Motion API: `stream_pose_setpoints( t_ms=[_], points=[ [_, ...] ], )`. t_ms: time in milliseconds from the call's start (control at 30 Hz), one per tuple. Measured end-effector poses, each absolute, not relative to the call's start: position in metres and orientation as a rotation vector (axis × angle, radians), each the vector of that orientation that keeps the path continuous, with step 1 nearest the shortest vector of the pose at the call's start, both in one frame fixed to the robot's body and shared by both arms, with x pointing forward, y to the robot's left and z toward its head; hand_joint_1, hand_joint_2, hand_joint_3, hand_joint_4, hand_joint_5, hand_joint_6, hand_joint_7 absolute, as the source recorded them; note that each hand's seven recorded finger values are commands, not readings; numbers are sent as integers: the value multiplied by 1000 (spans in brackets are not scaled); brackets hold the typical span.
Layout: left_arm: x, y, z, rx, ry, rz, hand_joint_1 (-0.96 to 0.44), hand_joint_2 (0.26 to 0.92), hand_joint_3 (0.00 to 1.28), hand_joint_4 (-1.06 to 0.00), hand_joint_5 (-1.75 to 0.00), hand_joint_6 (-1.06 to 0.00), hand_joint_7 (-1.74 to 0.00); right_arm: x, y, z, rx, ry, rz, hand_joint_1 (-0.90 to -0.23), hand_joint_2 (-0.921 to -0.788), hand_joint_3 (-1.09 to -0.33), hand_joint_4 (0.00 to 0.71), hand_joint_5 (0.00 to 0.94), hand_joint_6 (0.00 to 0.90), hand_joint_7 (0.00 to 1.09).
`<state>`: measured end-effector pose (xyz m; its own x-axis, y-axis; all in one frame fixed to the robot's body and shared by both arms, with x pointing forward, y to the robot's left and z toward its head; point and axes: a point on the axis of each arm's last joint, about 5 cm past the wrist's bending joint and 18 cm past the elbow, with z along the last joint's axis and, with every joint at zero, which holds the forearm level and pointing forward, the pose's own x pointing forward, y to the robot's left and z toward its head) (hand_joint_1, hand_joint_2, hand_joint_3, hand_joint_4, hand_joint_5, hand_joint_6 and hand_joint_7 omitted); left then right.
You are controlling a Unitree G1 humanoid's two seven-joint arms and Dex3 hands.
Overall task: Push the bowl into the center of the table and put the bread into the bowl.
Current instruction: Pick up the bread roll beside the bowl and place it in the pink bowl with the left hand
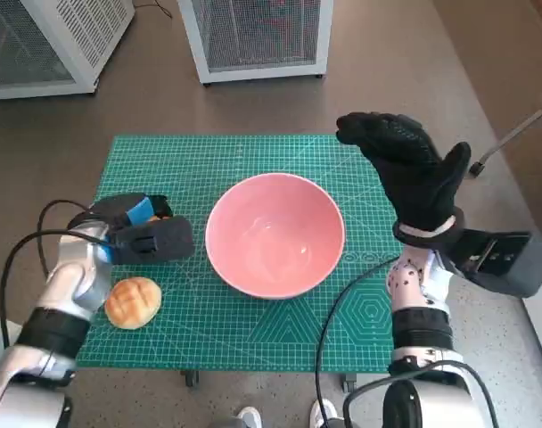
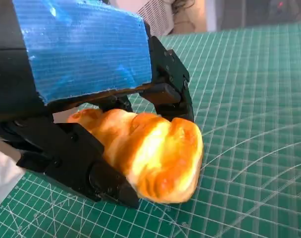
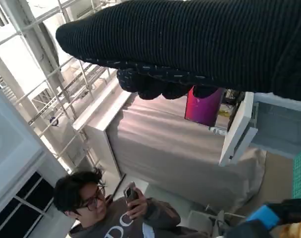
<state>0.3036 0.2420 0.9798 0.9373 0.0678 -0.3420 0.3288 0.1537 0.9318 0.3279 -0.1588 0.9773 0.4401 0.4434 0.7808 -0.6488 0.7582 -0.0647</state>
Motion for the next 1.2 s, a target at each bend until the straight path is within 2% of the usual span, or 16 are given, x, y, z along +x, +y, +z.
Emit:
stream_pose_setpoints(
  t_ms=[367, 667, 900, 1200],
  points=[
    [285, 231, 1031, 1374, 49, -86, 2, 920, 77, -649, -1124, -645, -1237, 328, -156, 976, 270, -877, 692, -472, -921, -451, 384, 1, 589, 5],
    [259, 203, 1066, 1348, -252, -41, 2, 914, 45, -734, -1129, -657, -1128, 328, -156, 976, 275, -871, 694, -478, -921, -446, 386, 2, 592, 5],
    [248, 177, 1071, 1319, -420, -71, 2, 913, 30, -752, -1107, -680, -1104, 328, -156, 976, 277, -868, 693, -480, -921, -444, 388, 2, 596, 6],
    [244, 151, 1064, 1325, -540, -250, 2, 919, 32, -707, -1165, -692, -1077, 328, -158, 976, 276, -863, 693, -483, -921, -445, 389, 1, 598, 6]
  ],
)
